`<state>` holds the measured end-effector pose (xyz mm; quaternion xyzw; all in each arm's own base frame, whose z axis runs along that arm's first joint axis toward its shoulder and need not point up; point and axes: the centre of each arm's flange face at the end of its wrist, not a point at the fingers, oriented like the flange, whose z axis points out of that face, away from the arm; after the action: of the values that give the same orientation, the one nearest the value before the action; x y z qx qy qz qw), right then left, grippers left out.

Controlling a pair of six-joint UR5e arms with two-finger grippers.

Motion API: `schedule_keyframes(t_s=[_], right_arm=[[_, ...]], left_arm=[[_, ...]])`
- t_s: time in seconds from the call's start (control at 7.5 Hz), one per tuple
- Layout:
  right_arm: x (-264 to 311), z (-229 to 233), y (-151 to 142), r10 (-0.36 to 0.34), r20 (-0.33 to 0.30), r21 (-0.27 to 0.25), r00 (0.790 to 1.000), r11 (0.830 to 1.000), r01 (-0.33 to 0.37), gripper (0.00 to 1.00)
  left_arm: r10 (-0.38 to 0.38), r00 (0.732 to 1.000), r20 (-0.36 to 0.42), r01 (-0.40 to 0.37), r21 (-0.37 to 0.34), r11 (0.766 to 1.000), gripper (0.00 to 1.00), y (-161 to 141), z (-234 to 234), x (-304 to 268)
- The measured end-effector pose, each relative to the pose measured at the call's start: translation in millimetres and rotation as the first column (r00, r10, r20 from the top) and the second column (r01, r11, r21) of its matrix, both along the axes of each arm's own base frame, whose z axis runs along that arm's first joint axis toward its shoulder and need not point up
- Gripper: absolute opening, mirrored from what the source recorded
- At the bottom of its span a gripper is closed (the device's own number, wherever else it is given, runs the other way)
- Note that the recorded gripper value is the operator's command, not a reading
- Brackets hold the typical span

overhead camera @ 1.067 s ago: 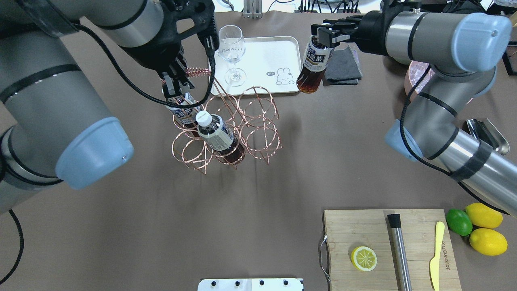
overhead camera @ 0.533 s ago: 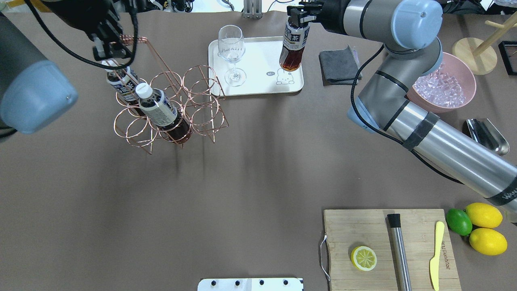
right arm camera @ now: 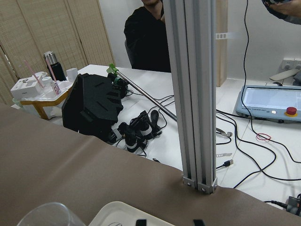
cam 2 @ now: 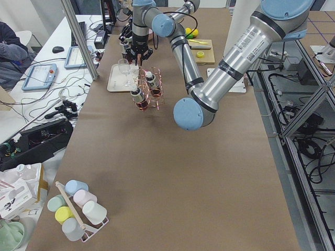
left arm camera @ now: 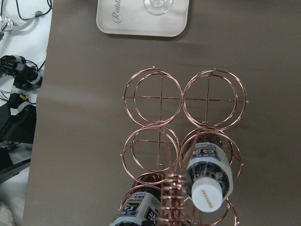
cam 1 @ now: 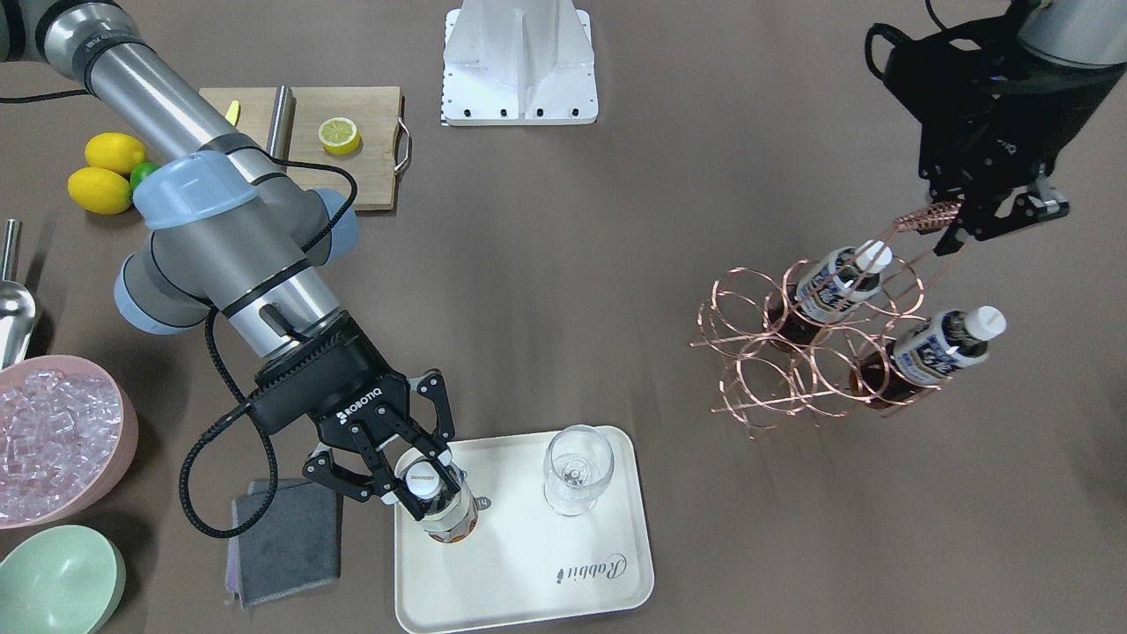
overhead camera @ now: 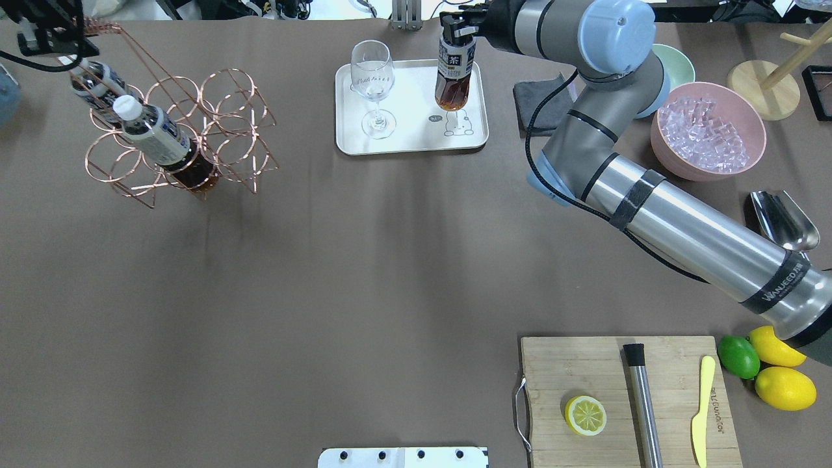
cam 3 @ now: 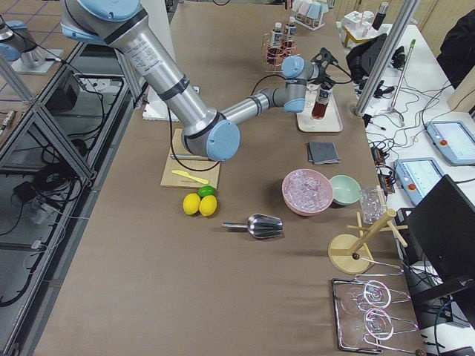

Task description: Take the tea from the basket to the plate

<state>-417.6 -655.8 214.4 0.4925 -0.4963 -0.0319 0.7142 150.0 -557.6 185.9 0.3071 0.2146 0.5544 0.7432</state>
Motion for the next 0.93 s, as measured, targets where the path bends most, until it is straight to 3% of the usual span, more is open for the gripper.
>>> schedule_keyframes(t_s=[0.93], right_arm=[[-32, 17, 7, 0.001, 0.006, 0.011, 1.000, 1.000, -0.001, 0.00]], left_arm=[[0.046, 0.991, 0.126, -0.049, 0.019, 0.999, 0.00, -5, 102, -109]])
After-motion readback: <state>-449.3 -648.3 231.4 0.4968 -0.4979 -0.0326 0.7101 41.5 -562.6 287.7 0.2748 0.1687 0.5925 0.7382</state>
